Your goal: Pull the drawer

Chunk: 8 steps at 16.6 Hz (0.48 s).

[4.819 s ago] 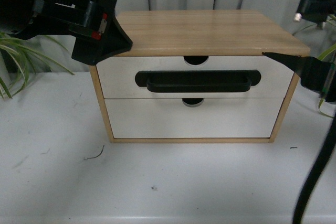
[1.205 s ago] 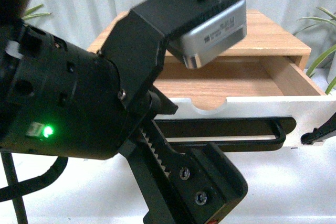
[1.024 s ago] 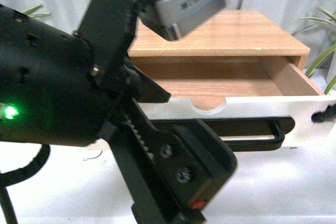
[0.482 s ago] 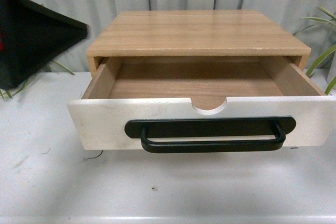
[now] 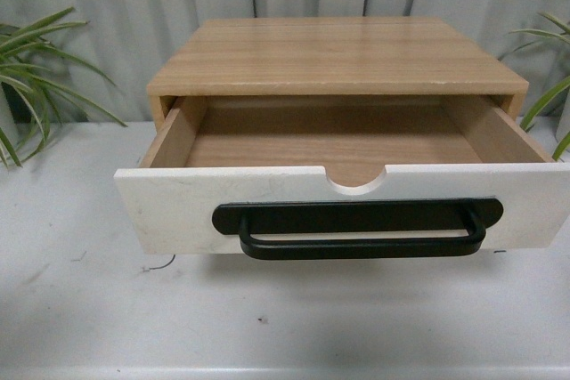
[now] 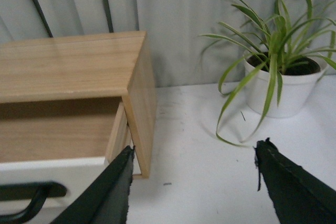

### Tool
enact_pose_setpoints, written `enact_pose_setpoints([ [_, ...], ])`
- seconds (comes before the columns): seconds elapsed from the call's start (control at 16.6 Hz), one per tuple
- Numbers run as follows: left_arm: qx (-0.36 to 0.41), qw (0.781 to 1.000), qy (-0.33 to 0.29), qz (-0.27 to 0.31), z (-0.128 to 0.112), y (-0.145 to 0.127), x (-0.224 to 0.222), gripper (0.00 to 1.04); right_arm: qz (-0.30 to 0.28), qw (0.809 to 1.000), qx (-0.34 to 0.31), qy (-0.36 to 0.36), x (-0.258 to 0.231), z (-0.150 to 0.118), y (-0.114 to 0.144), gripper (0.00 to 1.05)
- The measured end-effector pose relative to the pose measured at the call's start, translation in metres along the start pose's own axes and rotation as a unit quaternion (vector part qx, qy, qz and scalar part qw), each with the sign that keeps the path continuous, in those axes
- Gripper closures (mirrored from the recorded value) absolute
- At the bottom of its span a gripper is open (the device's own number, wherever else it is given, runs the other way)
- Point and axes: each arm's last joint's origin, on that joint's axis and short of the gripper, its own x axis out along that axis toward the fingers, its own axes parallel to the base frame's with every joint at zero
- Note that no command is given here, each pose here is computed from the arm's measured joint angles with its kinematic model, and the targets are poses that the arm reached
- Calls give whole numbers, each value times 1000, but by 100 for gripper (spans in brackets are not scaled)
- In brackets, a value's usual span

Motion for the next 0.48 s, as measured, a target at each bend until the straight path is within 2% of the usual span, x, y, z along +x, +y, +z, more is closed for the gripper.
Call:
enact_pose_setpoints([
  [0.06, 25, 999, 3, -23, -11, -9, -7, 43, -16, 1000, -7, 4, -14, -2, 7, 42],
  [0.12, 41, 999, -9, -24, -11, -15, -10, 56, -27, 999, -15, -13, -25, 1, 18, 54],
  [0.18, 50, 998, -15, -18, -10, -18, -12, 68, -7, 999, -21, -41, -33, 3, 27, 66],
  [0.3, 56, 998, -33, -21, -13, -25, -14, 92, -22, 999, -22, -30, -37, -9, 25, 90],
  [0.36, 53, 998, -16, -21, -19, -27, -15, 103, -21, 999, -22, -25, -38, -15, 25, 101],
  [0.48, 55, 998, -27, -20, -17, -31, -18, 103, -21, 999, -24, -36, -42, -17, 25, 103],
])
